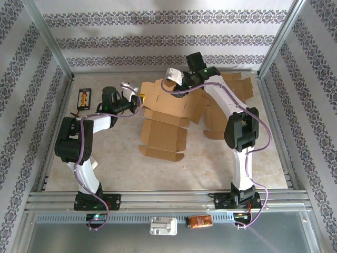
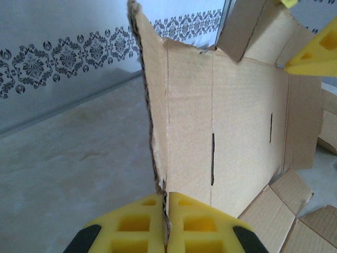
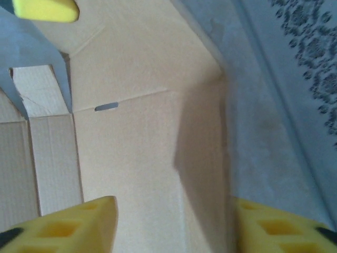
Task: Fold the paper box
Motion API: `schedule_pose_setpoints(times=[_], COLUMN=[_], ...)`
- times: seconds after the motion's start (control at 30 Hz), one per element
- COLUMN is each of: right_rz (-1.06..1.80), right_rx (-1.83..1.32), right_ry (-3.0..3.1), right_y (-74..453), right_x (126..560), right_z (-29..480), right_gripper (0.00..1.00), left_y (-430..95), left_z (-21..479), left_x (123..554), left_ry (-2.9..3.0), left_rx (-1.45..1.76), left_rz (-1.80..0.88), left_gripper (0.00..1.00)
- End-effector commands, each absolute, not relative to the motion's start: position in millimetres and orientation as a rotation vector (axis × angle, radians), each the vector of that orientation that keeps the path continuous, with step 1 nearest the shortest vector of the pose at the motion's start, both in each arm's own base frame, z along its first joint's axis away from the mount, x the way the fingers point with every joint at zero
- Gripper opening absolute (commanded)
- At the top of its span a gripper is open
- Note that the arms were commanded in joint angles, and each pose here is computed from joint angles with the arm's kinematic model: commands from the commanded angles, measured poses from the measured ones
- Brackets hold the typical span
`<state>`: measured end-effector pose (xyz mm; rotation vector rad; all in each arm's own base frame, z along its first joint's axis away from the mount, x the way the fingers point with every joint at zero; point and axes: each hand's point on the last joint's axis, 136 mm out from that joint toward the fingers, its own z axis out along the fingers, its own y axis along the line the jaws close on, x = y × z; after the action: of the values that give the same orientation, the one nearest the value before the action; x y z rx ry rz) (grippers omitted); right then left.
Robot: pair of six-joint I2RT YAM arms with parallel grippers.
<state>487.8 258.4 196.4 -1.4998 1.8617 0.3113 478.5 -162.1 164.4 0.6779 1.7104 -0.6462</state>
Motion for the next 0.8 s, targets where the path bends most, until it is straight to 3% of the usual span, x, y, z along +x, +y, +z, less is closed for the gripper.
schedule_pose_setpoints(times=[0.0, 0.13, 0.23, 0.3, 0.4, 0.57, 0.67, 0.77], right_rz=[0.336, 0.246, 0.120, 0.025, -0.204, -0.673, -0.799, -0.828], right_rx=[-1.527, -1.563, -1.606, -1.647, -1.689, -1.750, -1.749, -1.747], right_ry=[1.831, 1.795, 1.756, 1.732, 1.683, 1.520, 1.437, 1.388], right_y=[257, 254, 253, 253, 250, 245, 252, 262], right_x=[477, 473, 474, 474, 480, 495, 496, 492], right_z=[213, 223, 232, 237, 248, 269, 267, 246], right_gripper=[0.38, 0.26, 0.09, 0.01, 0.00, 0.00, 0.00, 0.00], left_y=[-166, -165, -163, -161, -155, -138, -133, -118], left_z=[180, 179, 182, 188, 203, 230, 241, 233], left_x=[481, 485, 486, 485, 478, 458, 442, 437], left_ry=[1.670, 1.671, 1.667, 1.649, 1.603, 1.637, 1.691, 1.873], left_rx=[0.713, 0.704, 0.689, 0.670, 0.613, 0.397, 0.217, -0.159], left_rz=[-0.610, -0.592, -0.557, -0.531, -0.506, -0.515, -0.589, -0.724], left_gripper=[0.00, 0.00, 0.00, 0.08, 0.28, 0.51, 0.55, 0.57])
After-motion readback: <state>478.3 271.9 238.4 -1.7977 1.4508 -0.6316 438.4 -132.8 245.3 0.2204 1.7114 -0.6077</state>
